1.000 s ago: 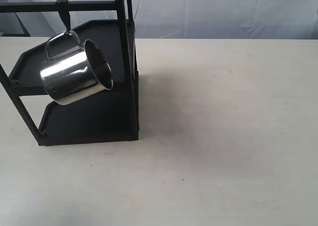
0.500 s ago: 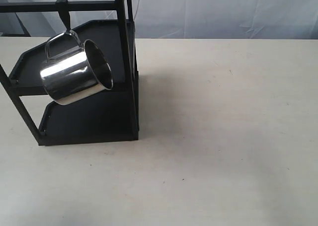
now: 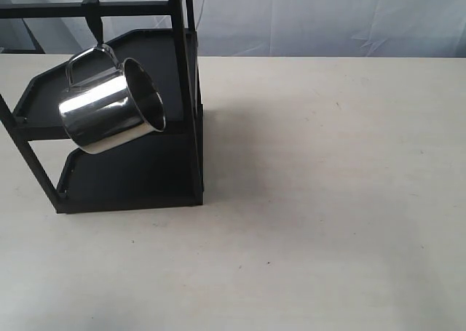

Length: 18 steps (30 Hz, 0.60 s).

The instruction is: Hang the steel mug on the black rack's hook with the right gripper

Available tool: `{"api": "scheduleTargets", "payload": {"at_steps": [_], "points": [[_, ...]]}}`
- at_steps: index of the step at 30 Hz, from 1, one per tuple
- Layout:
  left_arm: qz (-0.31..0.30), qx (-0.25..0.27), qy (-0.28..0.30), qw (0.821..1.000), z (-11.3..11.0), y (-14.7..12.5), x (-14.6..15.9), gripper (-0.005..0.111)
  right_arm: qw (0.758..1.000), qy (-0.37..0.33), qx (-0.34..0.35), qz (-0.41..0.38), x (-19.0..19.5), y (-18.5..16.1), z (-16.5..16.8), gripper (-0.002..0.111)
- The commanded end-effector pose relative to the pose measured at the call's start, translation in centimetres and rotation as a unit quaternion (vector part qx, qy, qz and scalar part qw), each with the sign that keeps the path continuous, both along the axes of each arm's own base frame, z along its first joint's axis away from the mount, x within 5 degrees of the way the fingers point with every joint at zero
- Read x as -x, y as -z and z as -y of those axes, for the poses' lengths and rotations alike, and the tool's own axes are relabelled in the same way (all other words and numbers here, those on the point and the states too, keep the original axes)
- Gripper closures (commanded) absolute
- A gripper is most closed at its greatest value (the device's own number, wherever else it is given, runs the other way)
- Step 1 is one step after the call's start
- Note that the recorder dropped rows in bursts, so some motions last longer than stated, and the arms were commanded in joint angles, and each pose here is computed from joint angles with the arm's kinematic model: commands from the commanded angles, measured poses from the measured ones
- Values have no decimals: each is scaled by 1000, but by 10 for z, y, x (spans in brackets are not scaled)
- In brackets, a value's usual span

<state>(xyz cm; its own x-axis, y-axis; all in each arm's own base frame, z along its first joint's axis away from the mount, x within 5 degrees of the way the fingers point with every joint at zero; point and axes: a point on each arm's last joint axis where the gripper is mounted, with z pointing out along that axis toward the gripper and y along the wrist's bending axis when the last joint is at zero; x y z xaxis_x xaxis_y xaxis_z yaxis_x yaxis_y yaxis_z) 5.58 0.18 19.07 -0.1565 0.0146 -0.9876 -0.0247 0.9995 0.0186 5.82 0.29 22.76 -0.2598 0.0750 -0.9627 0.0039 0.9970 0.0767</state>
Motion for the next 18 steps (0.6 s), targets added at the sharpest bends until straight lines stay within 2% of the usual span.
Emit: {"api": "scheduleTargets", "payload": {"at_steps": [1, 18], "points": [[7, -3, 0, 1000, 0, -2, 0, 105, 1000, 14, -9, -8, 1, 14, 2, 109], [7, -3, 0, 1000, 0, -2, 0, 105, 999, 15, -13, -37, 0, 40, 2, 109]]}}
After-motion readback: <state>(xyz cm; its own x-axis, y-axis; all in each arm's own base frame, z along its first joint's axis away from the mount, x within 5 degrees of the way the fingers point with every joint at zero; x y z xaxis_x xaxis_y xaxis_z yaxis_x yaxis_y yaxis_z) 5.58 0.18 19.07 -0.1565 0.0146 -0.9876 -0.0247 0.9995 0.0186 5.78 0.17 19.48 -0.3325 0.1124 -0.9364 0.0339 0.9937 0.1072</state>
